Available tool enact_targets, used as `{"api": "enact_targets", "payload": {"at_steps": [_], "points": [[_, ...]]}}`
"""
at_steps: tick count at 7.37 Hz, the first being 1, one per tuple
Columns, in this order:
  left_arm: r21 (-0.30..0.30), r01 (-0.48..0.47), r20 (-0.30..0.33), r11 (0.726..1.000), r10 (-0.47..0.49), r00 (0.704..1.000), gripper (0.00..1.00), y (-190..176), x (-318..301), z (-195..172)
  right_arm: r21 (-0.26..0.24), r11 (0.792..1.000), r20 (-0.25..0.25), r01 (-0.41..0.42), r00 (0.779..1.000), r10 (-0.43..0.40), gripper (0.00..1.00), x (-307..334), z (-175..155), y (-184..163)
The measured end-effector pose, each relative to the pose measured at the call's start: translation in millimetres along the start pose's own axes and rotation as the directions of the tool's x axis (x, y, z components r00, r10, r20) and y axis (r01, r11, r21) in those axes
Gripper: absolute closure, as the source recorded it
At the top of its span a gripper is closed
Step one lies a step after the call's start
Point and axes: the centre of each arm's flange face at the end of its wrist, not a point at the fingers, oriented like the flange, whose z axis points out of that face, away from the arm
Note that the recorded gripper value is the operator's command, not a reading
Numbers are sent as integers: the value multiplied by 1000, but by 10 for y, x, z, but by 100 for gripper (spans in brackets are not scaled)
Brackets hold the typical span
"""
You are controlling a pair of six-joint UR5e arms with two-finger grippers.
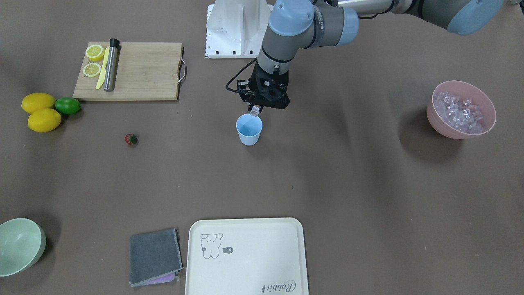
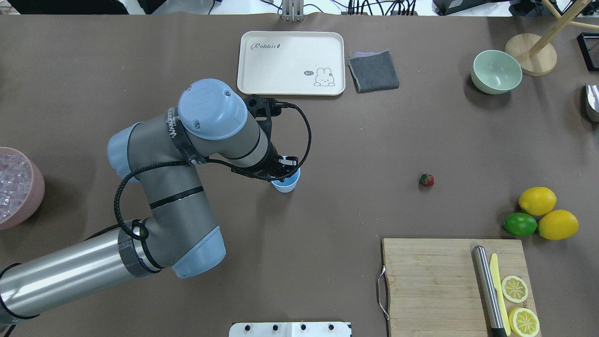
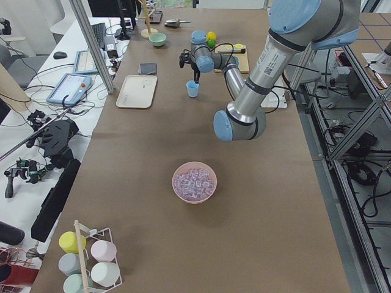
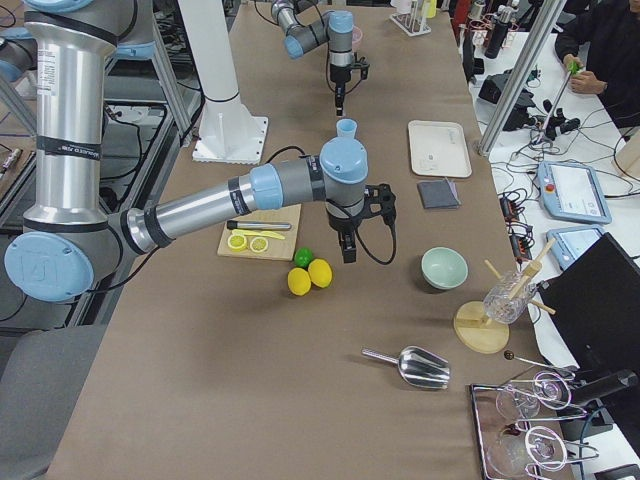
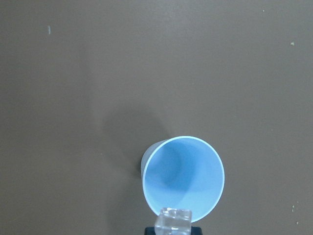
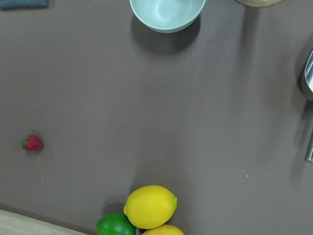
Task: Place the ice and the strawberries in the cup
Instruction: 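Carry the ice cube over the light-blue cup and open the left gripper, then withdraw the left gripper back toward the ice bowl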
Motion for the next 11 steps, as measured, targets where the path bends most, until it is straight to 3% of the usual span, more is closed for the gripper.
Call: {"api": "enact_targets", "payload": {"at_steps": [3, 5, 7, 11], "points": [[7, -11, -11, 1000, 11, 1000, 13, 1, 36, 119, -3, 1000, 11, 17, 1000, -17, 0, -73, 21, -17], [25, 1, -10, 1000, -1, 1000, 14, -194, -151, -46, -7, 999, 25, 40, 999, -40, 0, -191, 34, -33], [22, -27, 11, 999, 27, 1000, 14, -385, -854, -292, -7, 999, 33, 52, 998, -51, 0, -366, 44, -111], [7, -101, 103, 995, 100, 990, 14, -268, -2760, -901, -21, 1000, 39, 18, 999, -17, 0, -728, 110, -161]]}}
